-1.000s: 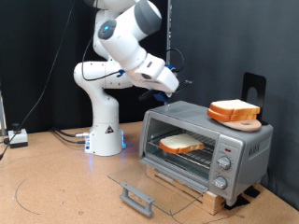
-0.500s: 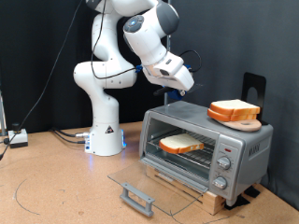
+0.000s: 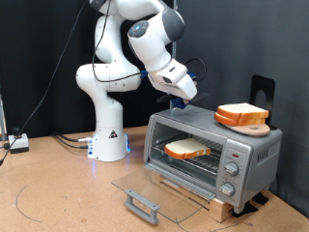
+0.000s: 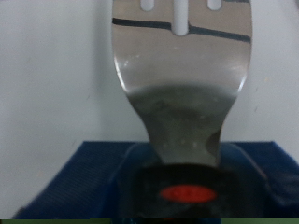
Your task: Make a piece of toast with the oven
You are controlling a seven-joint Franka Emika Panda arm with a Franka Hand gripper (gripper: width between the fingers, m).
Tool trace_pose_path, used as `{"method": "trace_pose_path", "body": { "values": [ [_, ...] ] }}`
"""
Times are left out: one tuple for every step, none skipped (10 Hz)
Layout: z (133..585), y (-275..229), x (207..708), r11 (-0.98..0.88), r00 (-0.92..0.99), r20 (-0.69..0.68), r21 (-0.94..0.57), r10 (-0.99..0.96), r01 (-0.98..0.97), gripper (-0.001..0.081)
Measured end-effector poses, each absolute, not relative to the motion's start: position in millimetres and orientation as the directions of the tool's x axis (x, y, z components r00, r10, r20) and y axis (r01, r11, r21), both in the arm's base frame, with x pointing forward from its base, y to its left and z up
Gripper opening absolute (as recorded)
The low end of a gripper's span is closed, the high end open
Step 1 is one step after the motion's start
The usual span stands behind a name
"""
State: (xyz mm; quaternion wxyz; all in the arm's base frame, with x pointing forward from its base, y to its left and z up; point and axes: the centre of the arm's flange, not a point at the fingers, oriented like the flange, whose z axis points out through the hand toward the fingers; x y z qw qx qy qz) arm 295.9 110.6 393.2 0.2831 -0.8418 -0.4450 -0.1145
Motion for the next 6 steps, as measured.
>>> {"method": "trace_pose_path", "body": {
  "values": [
    [394, 119, 295, -0.446, 0.576, 0.467, -0.367, 0.671, 0.817, 0.0394],
    [395, 127, 295, -0.448, 0.575, 0.482, -0.36, 0.662, 0.818, 0.0394],
    [394, 134, 294, -0.458, 0.582, 0.478, -0.36, 0.658, 0.813, 0.0394],
    [392, 138, 294, -0.471, 0.591, 0.464, -0.357, 0.66, 0.807, 0.0394],
    [390, 141, 293, -0.481, 0.597, 0.451, -0.354, 0.664, 0.802, 0.0394],
    [388, 144, 293, -0.49, 0.602, 0.44, -0.351, 0.666, 0.798, 0.0394]
  ]
}}
